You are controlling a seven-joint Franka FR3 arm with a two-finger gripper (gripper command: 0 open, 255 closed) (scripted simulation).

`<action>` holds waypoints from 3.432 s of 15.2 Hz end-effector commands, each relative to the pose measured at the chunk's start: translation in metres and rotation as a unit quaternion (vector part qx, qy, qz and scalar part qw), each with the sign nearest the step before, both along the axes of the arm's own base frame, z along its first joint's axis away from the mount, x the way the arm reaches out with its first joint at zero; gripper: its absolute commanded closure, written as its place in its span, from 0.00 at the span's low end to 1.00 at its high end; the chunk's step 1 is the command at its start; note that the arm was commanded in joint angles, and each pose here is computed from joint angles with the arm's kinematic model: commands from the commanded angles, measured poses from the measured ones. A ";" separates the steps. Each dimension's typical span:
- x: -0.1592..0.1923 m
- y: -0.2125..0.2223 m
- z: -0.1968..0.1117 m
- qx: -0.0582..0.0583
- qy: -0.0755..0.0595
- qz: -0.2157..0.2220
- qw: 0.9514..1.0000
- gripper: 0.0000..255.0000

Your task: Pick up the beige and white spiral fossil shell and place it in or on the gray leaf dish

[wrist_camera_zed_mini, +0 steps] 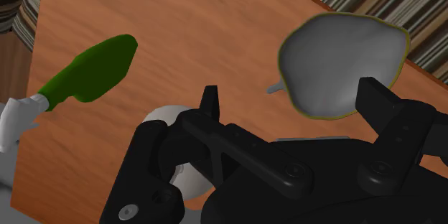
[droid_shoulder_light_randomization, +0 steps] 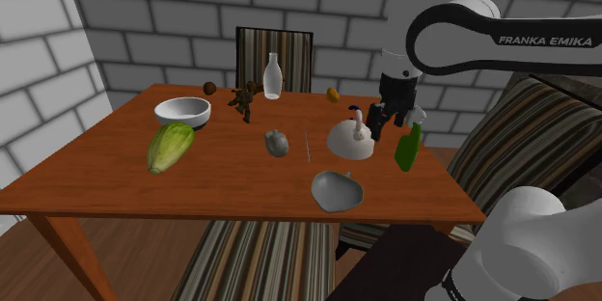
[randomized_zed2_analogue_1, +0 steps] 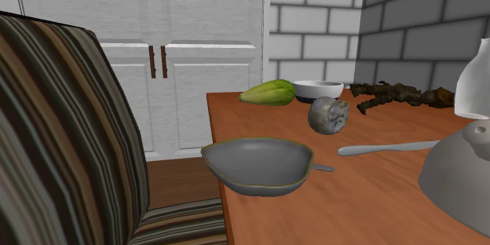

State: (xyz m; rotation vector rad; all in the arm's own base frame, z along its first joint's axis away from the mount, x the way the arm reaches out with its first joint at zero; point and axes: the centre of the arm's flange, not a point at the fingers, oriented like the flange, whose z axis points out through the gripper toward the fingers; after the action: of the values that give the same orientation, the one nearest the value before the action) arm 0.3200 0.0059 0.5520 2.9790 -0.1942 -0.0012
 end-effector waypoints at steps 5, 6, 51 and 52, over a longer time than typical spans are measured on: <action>0.049 0.008 -0.020 0.007 0.004 -0.013 1.000 0.00; 0.061 0.010 -0.025 0.009 0.004 -0.016 1.000 0.00; 0.376 0.035 -0.204 0.058 0.027 -0.100 0.993 1.00; 0.376 0.035 -0.204 0.058 0.027 -0.100 0.993 1.00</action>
State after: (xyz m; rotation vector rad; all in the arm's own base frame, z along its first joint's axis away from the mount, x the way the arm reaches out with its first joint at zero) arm 0.6959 0.0402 0.3499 3.0544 -0.5015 -0.1174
